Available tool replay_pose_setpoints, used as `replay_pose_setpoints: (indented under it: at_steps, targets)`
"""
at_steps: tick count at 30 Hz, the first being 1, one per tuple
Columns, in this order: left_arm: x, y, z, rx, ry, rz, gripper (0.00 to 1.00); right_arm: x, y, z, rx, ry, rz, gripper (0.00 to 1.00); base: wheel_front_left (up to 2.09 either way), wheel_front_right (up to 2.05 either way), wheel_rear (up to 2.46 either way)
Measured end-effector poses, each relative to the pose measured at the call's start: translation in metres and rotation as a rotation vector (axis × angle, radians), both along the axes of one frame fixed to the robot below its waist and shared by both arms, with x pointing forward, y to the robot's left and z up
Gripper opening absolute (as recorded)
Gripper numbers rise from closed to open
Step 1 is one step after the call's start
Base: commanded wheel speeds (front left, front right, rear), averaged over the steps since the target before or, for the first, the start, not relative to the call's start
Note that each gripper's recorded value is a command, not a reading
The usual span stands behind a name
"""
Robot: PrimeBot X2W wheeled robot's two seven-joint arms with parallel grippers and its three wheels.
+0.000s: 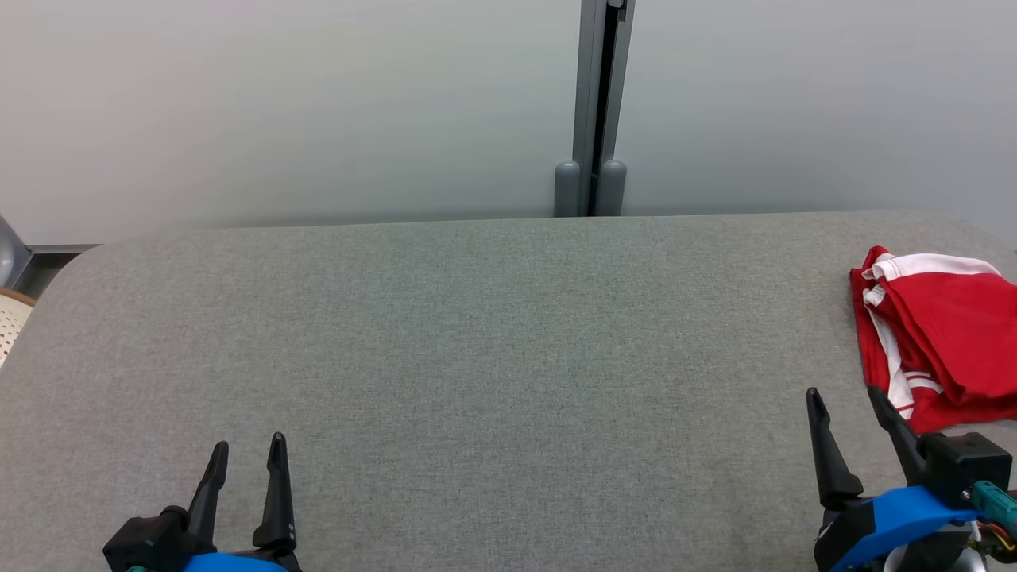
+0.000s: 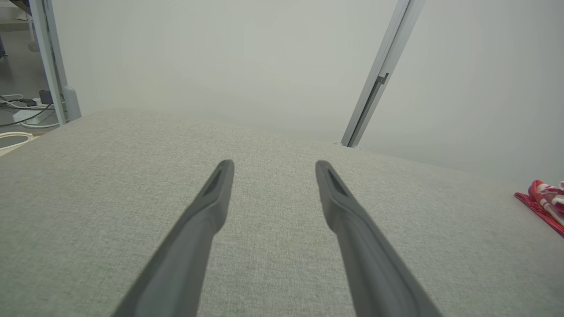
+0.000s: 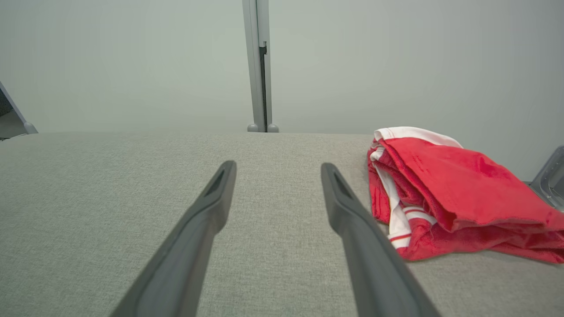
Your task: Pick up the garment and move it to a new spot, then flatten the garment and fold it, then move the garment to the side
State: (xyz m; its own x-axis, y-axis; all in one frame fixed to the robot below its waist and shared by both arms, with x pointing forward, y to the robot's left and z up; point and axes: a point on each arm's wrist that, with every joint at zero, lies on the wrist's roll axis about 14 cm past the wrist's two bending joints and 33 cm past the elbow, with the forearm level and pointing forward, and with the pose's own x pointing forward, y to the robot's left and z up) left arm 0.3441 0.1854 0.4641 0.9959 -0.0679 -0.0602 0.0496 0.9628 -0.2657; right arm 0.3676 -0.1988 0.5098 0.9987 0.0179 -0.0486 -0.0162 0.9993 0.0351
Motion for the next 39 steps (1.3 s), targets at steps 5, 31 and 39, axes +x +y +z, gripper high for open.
replay_pose_setpoints:
  at_steps: [5,31,39]
  targets:
    - [0.001,0.0,-0.001,0.002,0.002,-0.001,1.0,0.0,0.004,-0.003,0.005,0.008,0.01,1.0,0.0,0.0,0.0]
    - [-0.016,-0.007,-0.036,-0.11,0.14,0.023,0.0,-0.01,0.007,-0.038,0.155,0.121,-0.003,0.0,0.0,0.0,0.0]
    - [-0.012,-0.002,-0.034,-0.238,0.151,0.066,0.0,-0.009,0.007,-0.037,0.307,0.114,-0.019,0.0,0.0,0.0,0.0]
